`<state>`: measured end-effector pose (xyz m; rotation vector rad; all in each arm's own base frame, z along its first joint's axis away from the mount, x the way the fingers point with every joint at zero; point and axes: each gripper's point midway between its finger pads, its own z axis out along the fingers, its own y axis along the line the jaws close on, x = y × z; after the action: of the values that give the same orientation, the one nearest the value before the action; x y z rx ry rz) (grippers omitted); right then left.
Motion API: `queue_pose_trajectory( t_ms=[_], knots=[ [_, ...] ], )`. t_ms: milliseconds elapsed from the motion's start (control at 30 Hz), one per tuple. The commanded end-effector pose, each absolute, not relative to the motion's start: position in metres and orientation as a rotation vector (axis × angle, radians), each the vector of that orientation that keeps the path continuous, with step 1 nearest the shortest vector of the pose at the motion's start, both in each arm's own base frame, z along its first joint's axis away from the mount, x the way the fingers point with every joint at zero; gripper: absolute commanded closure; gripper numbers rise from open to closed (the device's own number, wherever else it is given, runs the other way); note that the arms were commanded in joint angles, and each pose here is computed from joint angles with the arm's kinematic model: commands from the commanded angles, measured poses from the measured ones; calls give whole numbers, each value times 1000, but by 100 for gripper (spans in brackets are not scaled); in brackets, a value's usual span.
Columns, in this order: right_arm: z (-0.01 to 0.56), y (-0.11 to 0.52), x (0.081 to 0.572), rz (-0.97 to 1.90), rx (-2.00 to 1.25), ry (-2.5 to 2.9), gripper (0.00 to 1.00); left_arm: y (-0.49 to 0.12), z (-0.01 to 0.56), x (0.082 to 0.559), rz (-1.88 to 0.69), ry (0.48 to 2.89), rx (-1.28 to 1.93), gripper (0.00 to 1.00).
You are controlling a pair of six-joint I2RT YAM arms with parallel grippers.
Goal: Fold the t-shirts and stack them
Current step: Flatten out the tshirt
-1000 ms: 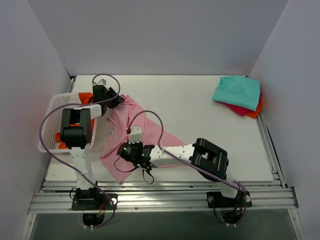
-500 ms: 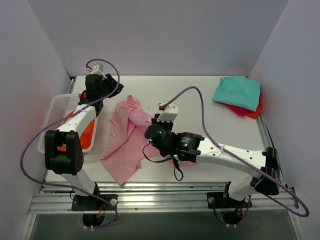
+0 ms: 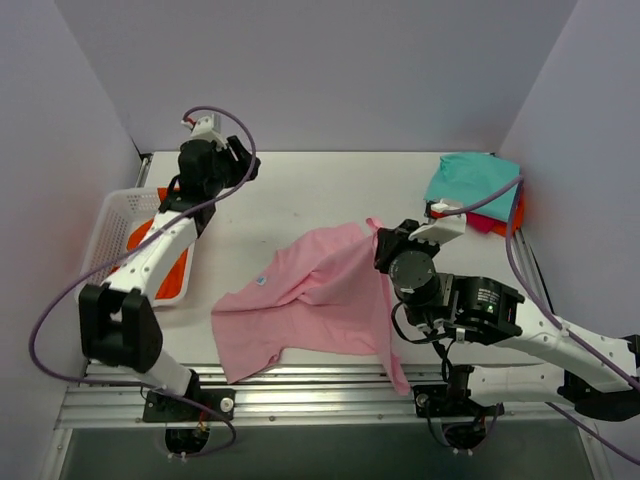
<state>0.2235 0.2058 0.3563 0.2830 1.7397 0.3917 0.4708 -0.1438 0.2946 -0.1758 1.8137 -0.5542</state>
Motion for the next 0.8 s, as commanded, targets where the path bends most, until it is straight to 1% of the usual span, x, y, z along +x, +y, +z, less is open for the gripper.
queue_pose_trajectory(
  t_ms=[0, 67, 100, 167, 200, 233, 300, 333, 467, 600, 733, 767],
  knots=[
    [334, 194, 223, 278, 258, 1757, 100, -150, 212, 520, -512, 1989, -171, 38],
    [324, 195, 223, 266, 245, 1773, 100, -166, 189, 534, -583, 2034, -138, 39],
    [319, 196, 223, 261, 235, 1782, 100, -177, 172, 550, -630, 2042, -125, 39],
    [306, 197, 223, 246, 225, 1801, 100, -199, 160, 557, -748, 2047, -71, 39],
    [301, 199, 223, 246, 219, 1810, 100, -209, 142, 563, -796, 2066, -48, 39],
    [291, 200, 223, 238, 205, 1826, 100, -219, 149, 569, -842, 2044, -22, 39],
    [280, 203, 224, 228, 197, 1844, 100, -240, 139, 568, -931, 2053, 50, 39],
    [274, 206, 223, 226, 189, 1858, 100, -247, 147, 569, -958, 2030, 84, 38],
    [248, 208, 224, 187, 171, 1899, 100, -282, 167, 549, -1157, 1928, 267, 37],
    [226, 211, 226, 158, 162, 1935, 100, -303, 183, 529, -1302, 1872, 380, 36],
    [211, 208, 231, 133, 166, 1961, 100, -325, 178, 514, -1356, 1877, 493, 35],
    [209, 208, 232, 136, 166, 1968, 100, -329, 169, 510, -1353, 1921, 499, 35]
  ],
)
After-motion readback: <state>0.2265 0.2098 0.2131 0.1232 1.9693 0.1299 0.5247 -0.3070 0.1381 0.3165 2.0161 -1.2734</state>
